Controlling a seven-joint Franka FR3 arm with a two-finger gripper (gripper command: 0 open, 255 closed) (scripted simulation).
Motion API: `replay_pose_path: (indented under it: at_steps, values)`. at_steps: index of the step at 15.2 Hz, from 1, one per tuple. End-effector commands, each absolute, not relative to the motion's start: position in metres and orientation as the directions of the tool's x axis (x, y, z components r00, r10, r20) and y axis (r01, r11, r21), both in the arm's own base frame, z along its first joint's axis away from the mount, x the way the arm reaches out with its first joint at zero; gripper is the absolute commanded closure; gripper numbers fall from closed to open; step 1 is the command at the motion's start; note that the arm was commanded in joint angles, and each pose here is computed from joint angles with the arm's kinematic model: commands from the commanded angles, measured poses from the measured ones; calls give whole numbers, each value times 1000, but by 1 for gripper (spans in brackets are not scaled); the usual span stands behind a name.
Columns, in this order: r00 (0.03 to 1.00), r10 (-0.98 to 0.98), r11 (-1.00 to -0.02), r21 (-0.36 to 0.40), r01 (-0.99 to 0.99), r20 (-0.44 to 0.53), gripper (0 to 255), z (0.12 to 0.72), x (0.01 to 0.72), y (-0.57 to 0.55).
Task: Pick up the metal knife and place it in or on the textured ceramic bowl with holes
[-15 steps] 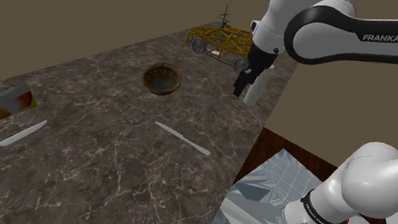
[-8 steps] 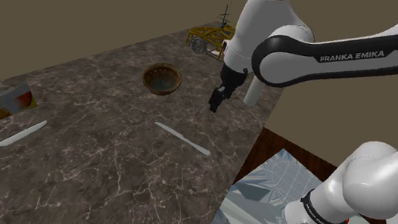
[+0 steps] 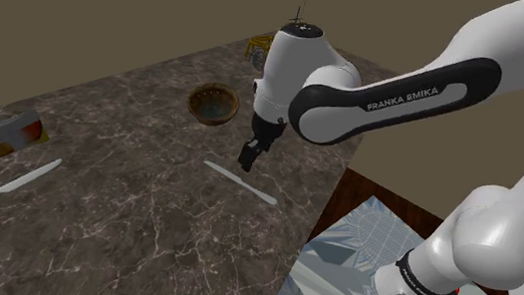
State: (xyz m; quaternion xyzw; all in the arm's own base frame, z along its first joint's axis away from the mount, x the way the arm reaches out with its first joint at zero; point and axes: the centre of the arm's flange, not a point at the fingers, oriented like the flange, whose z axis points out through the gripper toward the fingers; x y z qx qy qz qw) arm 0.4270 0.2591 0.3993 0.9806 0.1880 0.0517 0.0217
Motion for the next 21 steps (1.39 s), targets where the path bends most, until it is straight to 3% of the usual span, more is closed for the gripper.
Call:
replay_pose_path:
  at_steps: [1, 10, 18, 19, 21]
  values:
    - [918, 386, -923, 52, 382, 91, 0, 383, 433, 279]
    - [913, 397, -918, 45, 395, 88, 0, 334, 440, 293]
    - [913, 397, -918, 45, 395, 88, 0, 331, 440, 293]
    - [913, 397, -918, 45, 395, 88, 255, 331, 440, 293]
    - [913, 397, -918, 45, 395, 88, 255, 330, 440, 293]
